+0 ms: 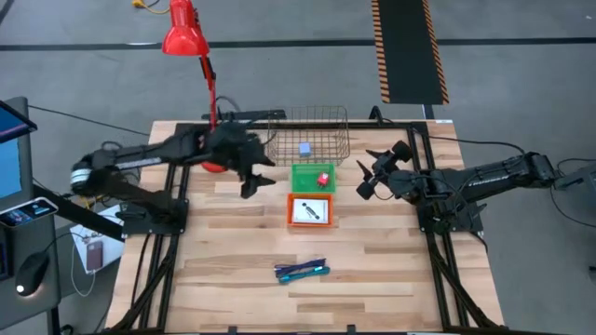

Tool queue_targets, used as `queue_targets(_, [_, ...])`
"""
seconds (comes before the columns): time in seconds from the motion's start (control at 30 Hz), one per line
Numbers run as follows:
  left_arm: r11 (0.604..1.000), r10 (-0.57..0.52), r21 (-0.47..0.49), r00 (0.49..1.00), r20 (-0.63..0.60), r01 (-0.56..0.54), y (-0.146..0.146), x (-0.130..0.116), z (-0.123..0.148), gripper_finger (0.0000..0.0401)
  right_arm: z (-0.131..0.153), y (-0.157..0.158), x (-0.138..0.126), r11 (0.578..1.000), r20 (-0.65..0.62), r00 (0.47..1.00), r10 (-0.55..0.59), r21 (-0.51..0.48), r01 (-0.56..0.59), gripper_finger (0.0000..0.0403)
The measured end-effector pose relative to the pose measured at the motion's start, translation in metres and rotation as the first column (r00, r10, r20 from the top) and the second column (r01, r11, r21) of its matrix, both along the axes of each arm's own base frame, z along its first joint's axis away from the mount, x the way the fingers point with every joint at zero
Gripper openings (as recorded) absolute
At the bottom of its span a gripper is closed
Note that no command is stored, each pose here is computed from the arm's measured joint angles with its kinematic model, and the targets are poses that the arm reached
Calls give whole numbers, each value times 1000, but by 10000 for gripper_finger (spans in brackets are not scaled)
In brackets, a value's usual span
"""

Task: Pick and place items into bin
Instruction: Put the blue charger adapter into the green basket

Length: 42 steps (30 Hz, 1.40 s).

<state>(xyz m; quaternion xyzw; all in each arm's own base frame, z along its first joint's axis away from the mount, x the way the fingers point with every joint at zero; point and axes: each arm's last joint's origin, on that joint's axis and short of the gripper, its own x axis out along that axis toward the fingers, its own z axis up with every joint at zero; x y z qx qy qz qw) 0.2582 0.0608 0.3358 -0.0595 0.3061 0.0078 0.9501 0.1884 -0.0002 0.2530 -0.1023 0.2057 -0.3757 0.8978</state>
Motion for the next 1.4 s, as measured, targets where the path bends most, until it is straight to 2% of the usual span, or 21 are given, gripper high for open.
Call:
queue_targets(0.2, [995, 91, -54, 981, 169, -83, -5, -44, -55, 265, -1, -3, -1, 999, 2, 999, -42, 6, 42, 187])
queue_targets(0.37, [995, 96, -51, 950, 298, -84, -13, -72, -78, 265, 3, -11, -9, 997, 26, 996, -80, 24, 79, 187])
queue_targets(0.53, [996, 84, -66, 924, 374, -64, -21, -98, -97, 265, 13, -13, -28, 993, 101, 990, -94, 75, 87, 187])
queue_targets(0.7, [994, 95, -85, 896, 433, -64, -27, -119, -111, 265, 26, -7, -49, 988, 197, 980, 38, 141, -67, 187])
queue_targets(0.83, [995, 93, -82, 877, 472, -62, -31, -132, -122, 265, 37, -1, -69, 958, 292, 941, 173, 172, -229, 187])
queue_targets(1.03, [993, 105, -104, 839, 533, -58, -35, -145, -139, 265, 40, 3, -97, 926, 368, 894, 256, 173, -336, 187])
queue_targets(1.2, [991, 118, -119, 821, 559, -61, -36, -150, -156, 265, 21, 2, -115, 906, 452, 845, 284, 161, -391, 187])
queue_targets(1.37, [989, 131, -128, 804, 580, -69, -37, -154, -167, 265, -12, 1, -125, 893, 557, 781, 284, 143, -426, 187])
queue_targets(1.4, [989, 138, -127, 799, 585, -77, -37, -155, -166, 265, -19, 1, -123, 893, 556, 782, 283, 144, -426, 187])
